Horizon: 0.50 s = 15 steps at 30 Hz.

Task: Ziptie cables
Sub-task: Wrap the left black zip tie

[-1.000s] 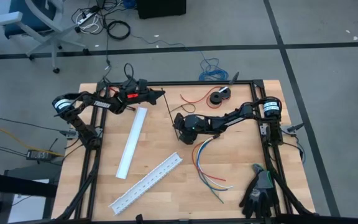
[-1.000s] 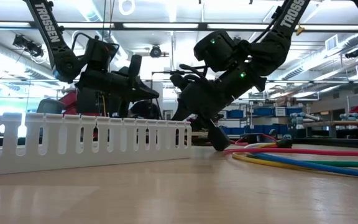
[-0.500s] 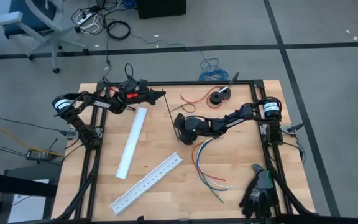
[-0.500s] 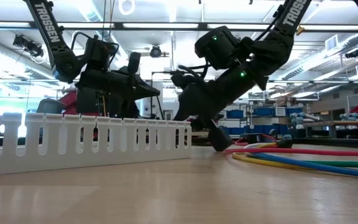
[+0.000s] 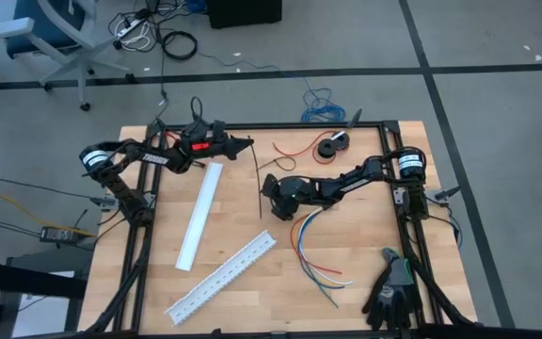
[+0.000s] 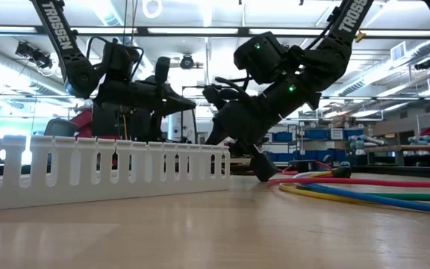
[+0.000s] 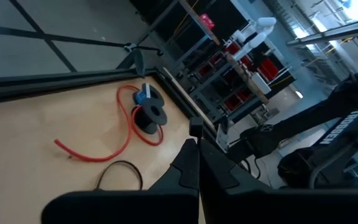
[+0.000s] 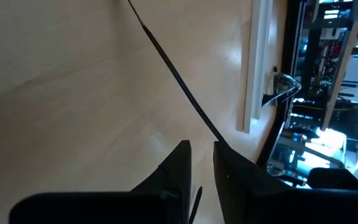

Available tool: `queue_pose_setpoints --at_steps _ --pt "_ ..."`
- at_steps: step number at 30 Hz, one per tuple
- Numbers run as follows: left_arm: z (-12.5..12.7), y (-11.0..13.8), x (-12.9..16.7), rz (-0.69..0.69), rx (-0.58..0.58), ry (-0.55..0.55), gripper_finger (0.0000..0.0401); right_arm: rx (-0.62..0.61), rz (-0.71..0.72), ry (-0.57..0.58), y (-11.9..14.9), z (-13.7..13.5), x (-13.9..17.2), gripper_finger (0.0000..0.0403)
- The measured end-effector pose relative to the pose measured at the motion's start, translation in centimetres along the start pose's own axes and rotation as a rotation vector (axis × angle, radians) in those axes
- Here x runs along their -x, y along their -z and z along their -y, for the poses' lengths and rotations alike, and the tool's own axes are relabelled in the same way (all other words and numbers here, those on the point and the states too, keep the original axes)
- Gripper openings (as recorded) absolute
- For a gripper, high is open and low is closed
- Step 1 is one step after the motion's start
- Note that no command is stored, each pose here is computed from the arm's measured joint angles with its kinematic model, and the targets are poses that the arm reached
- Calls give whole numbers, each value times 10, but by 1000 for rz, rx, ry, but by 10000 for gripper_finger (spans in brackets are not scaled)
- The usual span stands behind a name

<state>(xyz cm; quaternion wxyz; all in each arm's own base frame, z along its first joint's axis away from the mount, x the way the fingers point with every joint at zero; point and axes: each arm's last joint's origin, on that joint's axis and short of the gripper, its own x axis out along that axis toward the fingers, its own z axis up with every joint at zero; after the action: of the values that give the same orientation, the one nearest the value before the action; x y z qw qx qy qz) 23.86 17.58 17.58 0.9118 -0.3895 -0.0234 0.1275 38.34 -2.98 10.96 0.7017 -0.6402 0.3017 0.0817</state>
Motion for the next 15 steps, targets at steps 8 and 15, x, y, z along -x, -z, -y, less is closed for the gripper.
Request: queue_pose_setpoints --at_steps 8,15 --pt "-2 2 0 -14 3 -26 0 -22 -80 36 -7 1 2 54" --pt "-4 3 0 -13 11 -59 0 -39 -86 36 -7 1 2 54"
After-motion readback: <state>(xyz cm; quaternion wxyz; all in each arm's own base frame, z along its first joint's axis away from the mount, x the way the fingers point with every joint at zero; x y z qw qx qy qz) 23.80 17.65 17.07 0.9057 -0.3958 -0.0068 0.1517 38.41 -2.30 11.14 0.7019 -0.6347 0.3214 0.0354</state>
